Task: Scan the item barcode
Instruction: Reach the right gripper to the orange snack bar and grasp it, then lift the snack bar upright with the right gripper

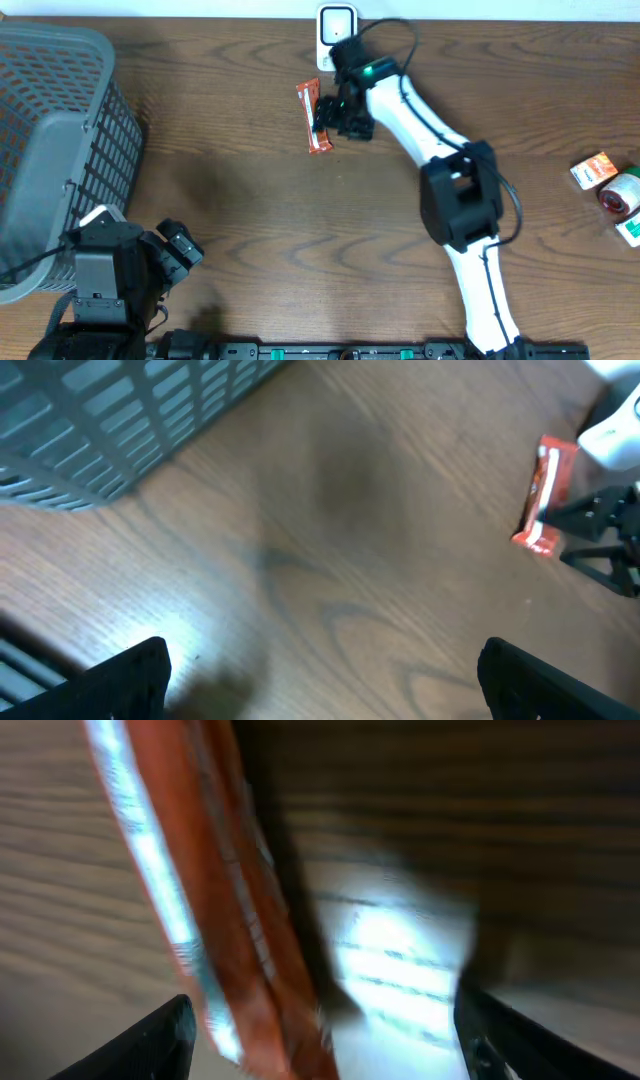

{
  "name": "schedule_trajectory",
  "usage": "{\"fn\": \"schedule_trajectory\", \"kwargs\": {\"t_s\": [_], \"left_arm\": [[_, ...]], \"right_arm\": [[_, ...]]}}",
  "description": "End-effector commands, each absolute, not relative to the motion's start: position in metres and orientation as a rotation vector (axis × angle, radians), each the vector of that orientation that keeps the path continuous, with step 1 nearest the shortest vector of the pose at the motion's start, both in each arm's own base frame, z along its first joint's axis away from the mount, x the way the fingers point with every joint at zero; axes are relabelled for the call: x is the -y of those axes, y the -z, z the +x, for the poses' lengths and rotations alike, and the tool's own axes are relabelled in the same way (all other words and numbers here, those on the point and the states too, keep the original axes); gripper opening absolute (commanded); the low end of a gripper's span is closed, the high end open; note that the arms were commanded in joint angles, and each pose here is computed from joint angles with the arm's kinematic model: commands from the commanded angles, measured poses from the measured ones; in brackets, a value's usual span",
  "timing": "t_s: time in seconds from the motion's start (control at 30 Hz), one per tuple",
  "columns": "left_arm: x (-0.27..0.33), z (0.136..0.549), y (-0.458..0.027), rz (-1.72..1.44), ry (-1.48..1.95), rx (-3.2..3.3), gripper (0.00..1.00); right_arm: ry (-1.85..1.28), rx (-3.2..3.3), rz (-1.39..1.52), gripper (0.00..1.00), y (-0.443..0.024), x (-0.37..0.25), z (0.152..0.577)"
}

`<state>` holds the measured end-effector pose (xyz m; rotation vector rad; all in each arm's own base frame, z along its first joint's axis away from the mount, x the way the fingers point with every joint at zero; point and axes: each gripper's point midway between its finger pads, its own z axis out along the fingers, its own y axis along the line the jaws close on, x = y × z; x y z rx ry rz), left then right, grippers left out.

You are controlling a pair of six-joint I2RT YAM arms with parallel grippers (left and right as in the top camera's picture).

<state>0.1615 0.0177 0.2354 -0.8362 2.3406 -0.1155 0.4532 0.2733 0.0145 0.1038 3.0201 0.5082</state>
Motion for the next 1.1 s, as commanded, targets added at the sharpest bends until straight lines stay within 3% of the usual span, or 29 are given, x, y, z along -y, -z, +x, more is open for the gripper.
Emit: {"fn": "schedule_trajectory", "kwargs": {"t_s": [0.0, 0.07, 0.23, 0.57, 0.7, 1.07], "left_arm": [[-0.021, 0.158, -0.238, -0.835, 0.092, -2.341, 0.98], [-0.021, 0.158, -0.237, -0.836, 0.091, -2.344, 0.98], [-0.021, 0.158, -0.237, -0.836, 0.091, -2.343, 0.98], [-0.021, 0.158, -0.237, -0.836, 0.090, -2.343, 0.98], [-0.021, 0.158, -0.237, -0.836, 0.091, -2.344, 0.98], [-0.021, 0.158, -0.237, -0.836, 0.091, -2.344, 0.98]], "right_arm": [[-0.517, -3.037, 0.111, 0.77, -0.002, -0.279, 0.451], [-0.521, -3.041, 0.112, 0.71, 0.002, -0.280, 0.451], [-0.523, -3.046, 0.111, 0.40, 0.002, -0.280, 0.450], [-0.495, -3.119, 0.119, 0.09, 0.005, -0.274, 0.433], [-0.457, -3.198, 0.078, 0.01, 0.006, -0.267, 0.414], [-0.389, -3.515, -0.103, 0.01, -0.007, -0.247, 0.337]]}}
